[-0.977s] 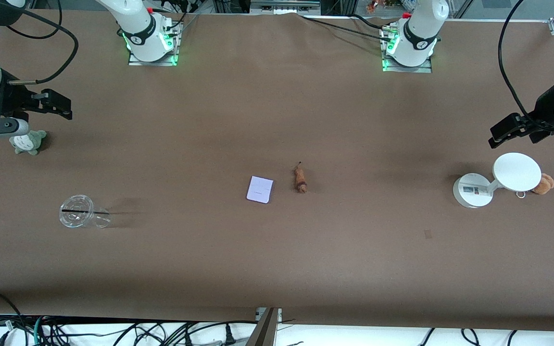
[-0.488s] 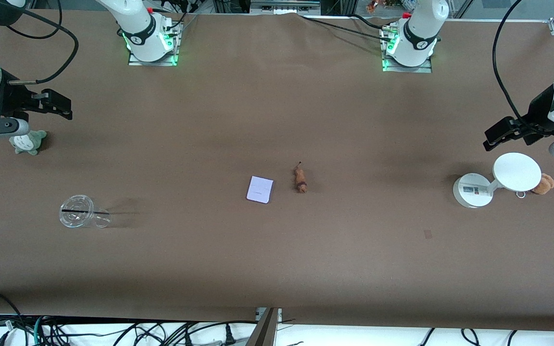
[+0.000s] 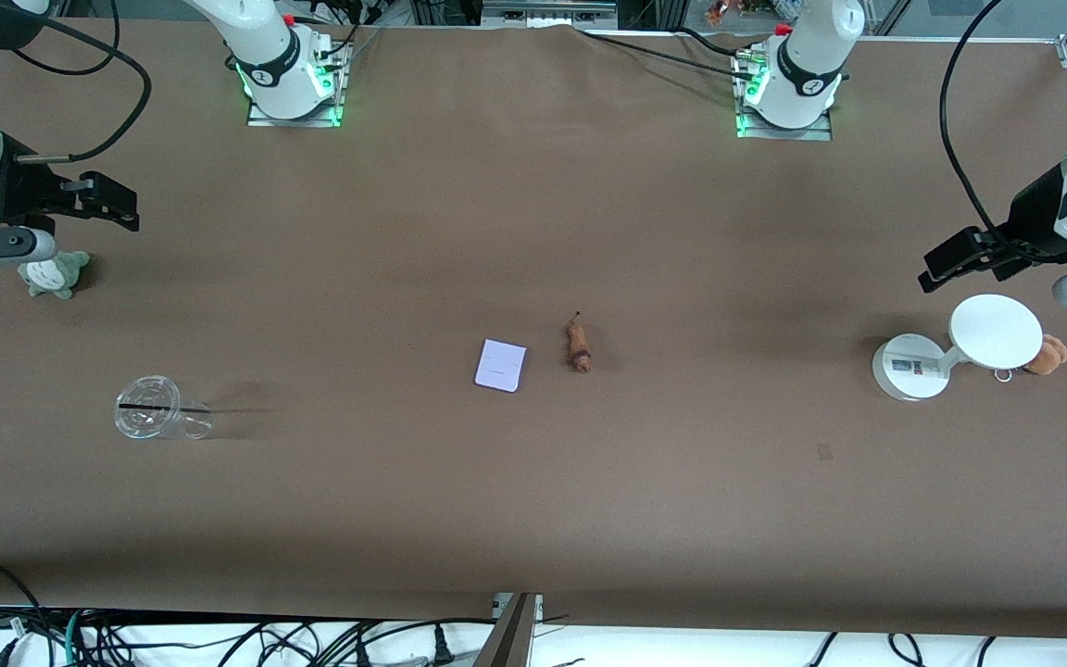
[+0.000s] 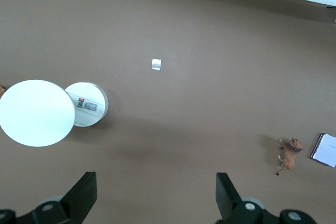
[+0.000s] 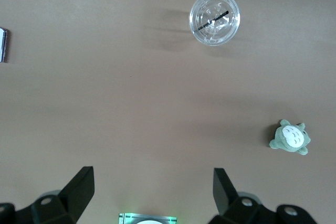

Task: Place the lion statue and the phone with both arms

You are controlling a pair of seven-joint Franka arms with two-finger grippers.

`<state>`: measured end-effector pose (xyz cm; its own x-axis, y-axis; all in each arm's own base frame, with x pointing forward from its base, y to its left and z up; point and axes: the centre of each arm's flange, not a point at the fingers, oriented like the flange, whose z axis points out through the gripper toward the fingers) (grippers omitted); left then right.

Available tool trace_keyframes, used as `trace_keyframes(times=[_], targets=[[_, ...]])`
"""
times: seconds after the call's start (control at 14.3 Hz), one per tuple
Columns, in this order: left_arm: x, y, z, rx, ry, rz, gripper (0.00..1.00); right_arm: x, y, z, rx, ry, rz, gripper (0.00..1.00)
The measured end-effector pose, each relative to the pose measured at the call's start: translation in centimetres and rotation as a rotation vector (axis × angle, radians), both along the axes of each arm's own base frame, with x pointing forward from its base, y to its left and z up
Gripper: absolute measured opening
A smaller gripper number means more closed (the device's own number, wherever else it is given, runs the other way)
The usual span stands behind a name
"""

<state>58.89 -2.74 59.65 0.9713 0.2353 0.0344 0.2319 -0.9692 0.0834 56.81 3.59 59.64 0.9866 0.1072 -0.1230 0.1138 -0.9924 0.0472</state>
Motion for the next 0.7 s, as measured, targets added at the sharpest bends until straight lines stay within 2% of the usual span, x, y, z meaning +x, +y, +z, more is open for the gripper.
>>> trace_keyframes(times=[0.21, 0.35, 0.56, 0.7], targets=[[0.1, -0.5, -0.1, -0.008, 0.01, 0.118, 1.0, 0.0, 0.0, 0.0, 0.0, -0.001, 0.0, 1.0], [0.3, -0.8, 0.4, -0.011, -0.002, 0.137, 1.0, 0.0, 0.0, 0.0, 0.0, -0.002, 0.0, 1.0], [0.3, -0.8, 0.3, 0.024, 0.005, 0.111, 1.0, 0.0, 0.0, 0.0, 0.0, -0.002, 0.0, 1.0], [0.2, -1.1, -0.3, 0.068, 0.027, 0.034, 1.0, 0.0, 0.0, 0.0, 0.0, -0.003, 0.0, 1.0]])
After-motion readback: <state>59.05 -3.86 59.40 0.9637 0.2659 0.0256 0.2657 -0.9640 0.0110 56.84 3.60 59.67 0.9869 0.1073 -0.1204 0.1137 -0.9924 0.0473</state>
